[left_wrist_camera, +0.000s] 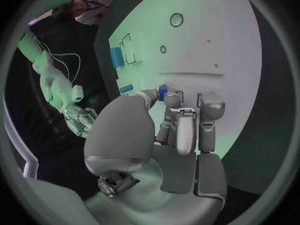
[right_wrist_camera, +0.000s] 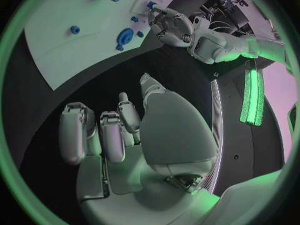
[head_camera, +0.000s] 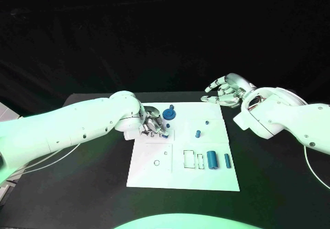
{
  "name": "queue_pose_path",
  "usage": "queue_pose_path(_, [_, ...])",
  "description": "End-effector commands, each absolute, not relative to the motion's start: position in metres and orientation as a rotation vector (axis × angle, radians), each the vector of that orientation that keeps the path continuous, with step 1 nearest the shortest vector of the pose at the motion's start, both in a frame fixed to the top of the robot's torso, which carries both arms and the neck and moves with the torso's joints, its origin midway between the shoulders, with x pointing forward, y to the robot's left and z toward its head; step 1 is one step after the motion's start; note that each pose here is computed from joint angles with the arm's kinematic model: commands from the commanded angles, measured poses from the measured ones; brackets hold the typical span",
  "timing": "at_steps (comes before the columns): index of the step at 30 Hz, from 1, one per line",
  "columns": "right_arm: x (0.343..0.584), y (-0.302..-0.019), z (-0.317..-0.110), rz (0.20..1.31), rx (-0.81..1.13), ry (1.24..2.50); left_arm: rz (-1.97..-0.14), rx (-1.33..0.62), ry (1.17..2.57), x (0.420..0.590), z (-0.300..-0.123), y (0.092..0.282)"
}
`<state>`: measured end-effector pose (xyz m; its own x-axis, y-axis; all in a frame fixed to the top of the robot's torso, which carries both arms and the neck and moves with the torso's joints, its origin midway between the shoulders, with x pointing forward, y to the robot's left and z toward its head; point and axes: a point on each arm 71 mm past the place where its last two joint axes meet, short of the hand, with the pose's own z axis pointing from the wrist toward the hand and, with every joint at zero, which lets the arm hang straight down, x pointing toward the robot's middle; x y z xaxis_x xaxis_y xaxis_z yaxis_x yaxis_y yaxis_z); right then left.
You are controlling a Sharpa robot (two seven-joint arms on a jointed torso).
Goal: Assemble the parts on the task board
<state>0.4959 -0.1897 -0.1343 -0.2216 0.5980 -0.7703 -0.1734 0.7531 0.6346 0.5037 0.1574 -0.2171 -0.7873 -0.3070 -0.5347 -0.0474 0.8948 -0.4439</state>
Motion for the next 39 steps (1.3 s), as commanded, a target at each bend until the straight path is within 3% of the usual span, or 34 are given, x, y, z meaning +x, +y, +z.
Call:
queue_pose_path(1, [0.496, -0.189, -0.136, 0.729, 0.324, 1.669, -0.606, -0.333, 2.408, 0.504, -0.215, 0.158])
queue_pose_path(22, [0.497, -0.195, -0.138, 0.715, 0.335, 1.682, -0.461, -0.237, 2.248, 0.500, -0.208, 0.174])
queue_pose_path(39, [0.497, -0.195, -0.139, 0.714, 0.334, 1.685, -0.408, -0.188, 2.208, 0.495, -0.222, 0.169])
